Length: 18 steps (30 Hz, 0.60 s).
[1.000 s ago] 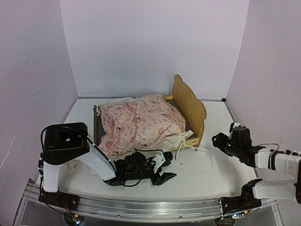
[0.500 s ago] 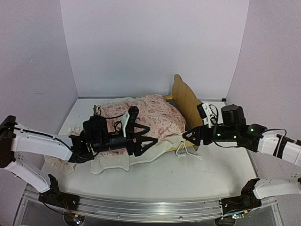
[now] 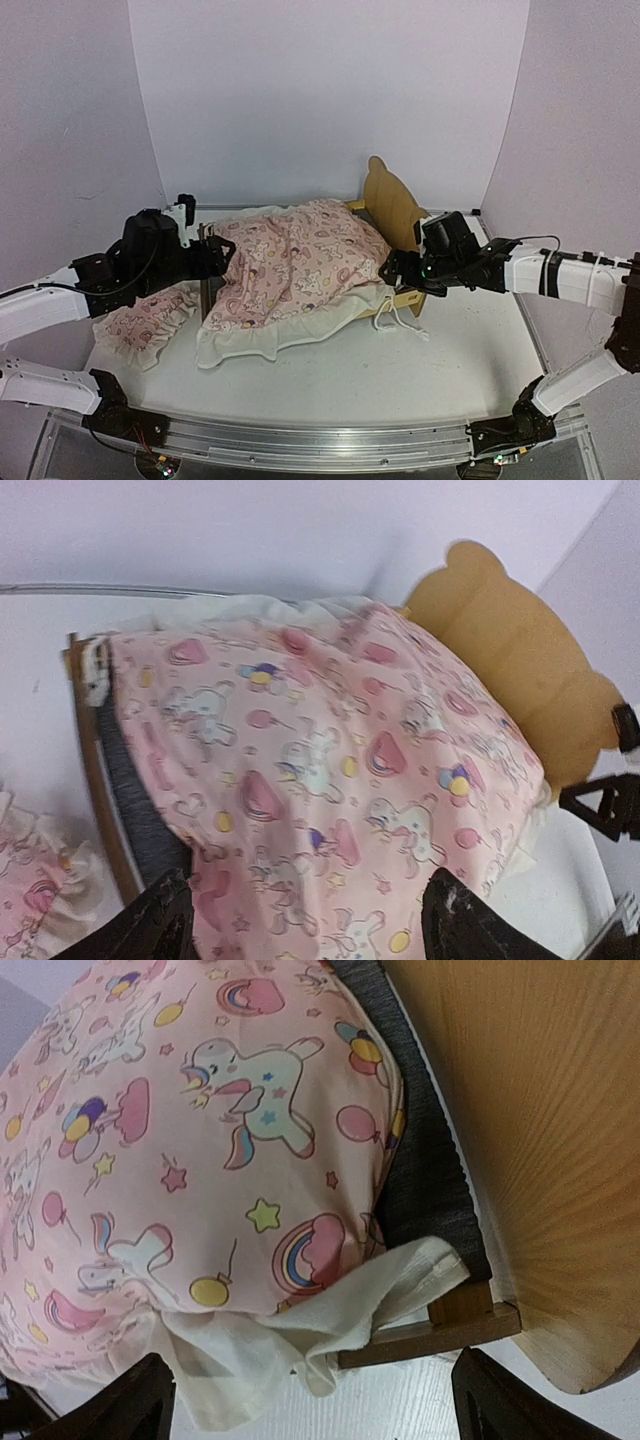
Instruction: Set up the pet bed
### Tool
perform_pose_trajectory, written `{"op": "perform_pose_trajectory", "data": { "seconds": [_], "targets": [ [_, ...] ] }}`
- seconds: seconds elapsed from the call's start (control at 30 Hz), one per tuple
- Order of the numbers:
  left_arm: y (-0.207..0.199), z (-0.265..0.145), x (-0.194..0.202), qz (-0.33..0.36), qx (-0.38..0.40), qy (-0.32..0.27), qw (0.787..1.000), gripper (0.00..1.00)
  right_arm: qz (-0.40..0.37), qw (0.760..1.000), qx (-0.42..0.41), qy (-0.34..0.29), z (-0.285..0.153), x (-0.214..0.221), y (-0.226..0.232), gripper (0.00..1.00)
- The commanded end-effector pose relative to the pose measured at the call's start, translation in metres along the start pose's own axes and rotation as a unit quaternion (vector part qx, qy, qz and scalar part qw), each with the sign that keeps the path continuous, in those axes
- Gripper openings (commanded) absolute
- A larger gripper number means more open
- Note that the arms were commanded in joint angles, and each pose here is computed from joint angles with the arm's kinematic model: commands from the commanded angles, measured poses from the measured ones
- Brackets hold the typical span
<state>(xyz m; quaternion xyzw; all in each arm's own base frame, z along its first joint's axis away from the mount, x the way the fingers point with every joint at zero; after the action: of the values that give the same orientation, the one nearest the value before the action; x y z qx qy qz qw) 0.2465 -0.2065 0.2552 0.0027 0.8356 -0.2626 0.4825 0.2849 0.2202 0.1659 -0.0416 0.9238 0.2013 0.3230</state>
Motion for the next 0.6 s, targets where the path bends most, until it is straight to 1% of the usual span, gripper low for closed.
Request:
{"op": "perform_pose_trajectory", "data": {
  "seconds": [0.0, 0.03, 0.07, 0.1, 0.13, 0.17, 0.23, 0.33, 0.43, 0.5, 0.57],
  "targets": [
    [0.049, -0.016, -0.001, -0.063, -0.097, -0.027, 0.993, 0.77, 0.097, 0.994, 0.029, -0.043, 0.008, -0.014, -0.002, 0.96],
    [0.056, -0.015, 0.001, -0.066, -0.108, -0.028, 0.992, 0.74, 0.097, 0.994, 0.032, -0.044, 0.011, -0.014, -0.002, 0.89],
    [0.063, -0.013, 0.004, -0.067, -0.12, -0.027, 0.99, 0.69, 0.103, 0.993, 0.039, -0.041, 0.014, -0.013, -0.004, 0.78],
    [0.07, -0.011, 0.007, -0.07, -0.131, -0.024, 0.989, 0.66, 0.108, 0.992, 0.046, -0.037, 0.017, -0.01, -0.005, 0.63],
    [0.076, -0.006, 0.012, -0.072, -0.139, -0.015, 0.987, 0.63, 0.112, 0.992, 0.055, -0.036, 0.02, -0.008, -0.007, 0.57],
    [0.08, -0.002, 0.015, -0.074, -0.142, -0.006, 0.987, 0.62, 0.114, 0.991, 0.064, -0.035, 0.022, -0.005, -0.009, 0.55],
    [0.086, 0.006, 0.021, -0.078, -0.147, 0.013, 0.986, 0.62, 0.114, 0.99, 0.079, -0.033, 0.027, -0.002, -0.01, 0.49],
    [0.09, 0.016, 0.028, -0.076, -0.155, 0.033, 0.984, 0.61, 0.11, 0.988, 0.105, -0.038, 0.031, 0.001, -0.009, 0.46],
    [0.092, 0.025, 0.036, -0.077, -0.159, 0.049, 0.983, 0.61, 0.097, 0.984, 0.141, -0.042, 0.034, 0.007, -0.003, 0.46],
    [0.091, 0.032, 0.041, -0.072, -0.154, 0.063, 0.983, 0.59, 0.094, 0.981, 0.167, -0.042, 0.035, 0.014, -0.005, 0.48],
    [0.091, 0.035, 0.044, -0.073, -0.154, 0.067, 0.983, 0.55, 0.082, 0.977, 0.19, -0.055, 0.033, 0.017, -0.005, 0.49]
  ]
}}
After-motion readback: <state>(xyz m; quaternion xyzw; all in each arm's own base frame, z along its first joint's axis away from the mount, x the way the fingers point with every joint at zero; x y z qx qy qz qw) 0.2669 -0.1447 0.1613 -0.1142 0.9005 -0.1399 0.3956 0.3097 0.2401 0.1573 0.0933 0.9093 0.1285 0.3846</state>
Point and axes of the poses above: each gripper's point midway between its finger pads, its own z axis out along the fingers, its own y axis along the line the jaws close on, x = y × z, the point moved 4 cm from there along -z, back along the fingers, and after that the axes turned 5 degrees about -z, right-handed, at the moved point
